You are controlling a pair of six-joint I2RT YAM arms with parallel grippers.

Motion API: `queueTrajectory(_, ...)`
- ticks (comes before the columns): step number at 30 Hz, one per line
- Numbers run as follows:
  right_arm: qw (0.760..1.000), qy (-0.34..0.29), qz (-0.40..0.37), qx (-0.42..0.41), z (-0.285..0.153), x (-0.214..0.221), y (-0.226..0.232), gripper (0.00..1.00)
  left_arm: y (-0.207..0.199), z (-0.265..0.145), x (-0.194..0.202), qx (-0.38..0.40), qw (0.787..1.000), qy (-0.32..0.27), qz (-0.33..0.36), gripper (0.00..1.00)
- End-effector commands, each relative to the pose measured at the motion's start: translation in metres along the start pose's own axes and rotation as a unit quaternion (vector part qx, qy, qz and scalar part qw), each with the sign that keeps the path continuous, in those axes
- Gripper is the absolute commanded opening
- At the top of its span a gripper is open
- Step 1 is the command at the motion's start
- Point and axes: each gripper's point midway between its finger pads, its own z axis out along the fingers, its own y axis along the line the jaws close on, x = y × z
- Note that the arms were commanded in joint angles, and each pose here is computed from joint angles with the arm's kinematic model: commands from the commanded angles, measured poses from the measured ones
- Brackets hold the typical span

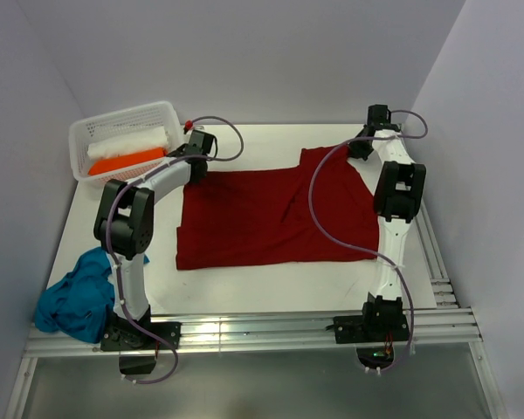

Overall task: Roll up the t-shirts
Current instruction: Fold the tshirt

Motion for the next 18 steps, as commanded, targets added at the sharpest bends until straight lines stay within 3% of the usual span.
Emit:
queueTrajectory(1, 0.997, -0.056, 0.035, -0.029, -0.032, -0.044, 0.001, 0.00, 0.007, -0.007, -0.032, 0.002, 0.999, -0.031, -0.027, 0.00)
queueTrajectory(7, 0.993, -0.076, 0.044, -0.080, -0.048, -0.068, 0.012, 0.00, -0.001, -0.004, -0.048, 0.011, 0.999, -0.040, -0.018, 0.01)
queueTrajectory(18, 0.983, -0.093, 0.024, -0.154, -0.067, -0.069, 0.039, 0.00, 0.000, 0.004, -0.040, 0.001, 1.000, -0.031, -0.003, 0.00)
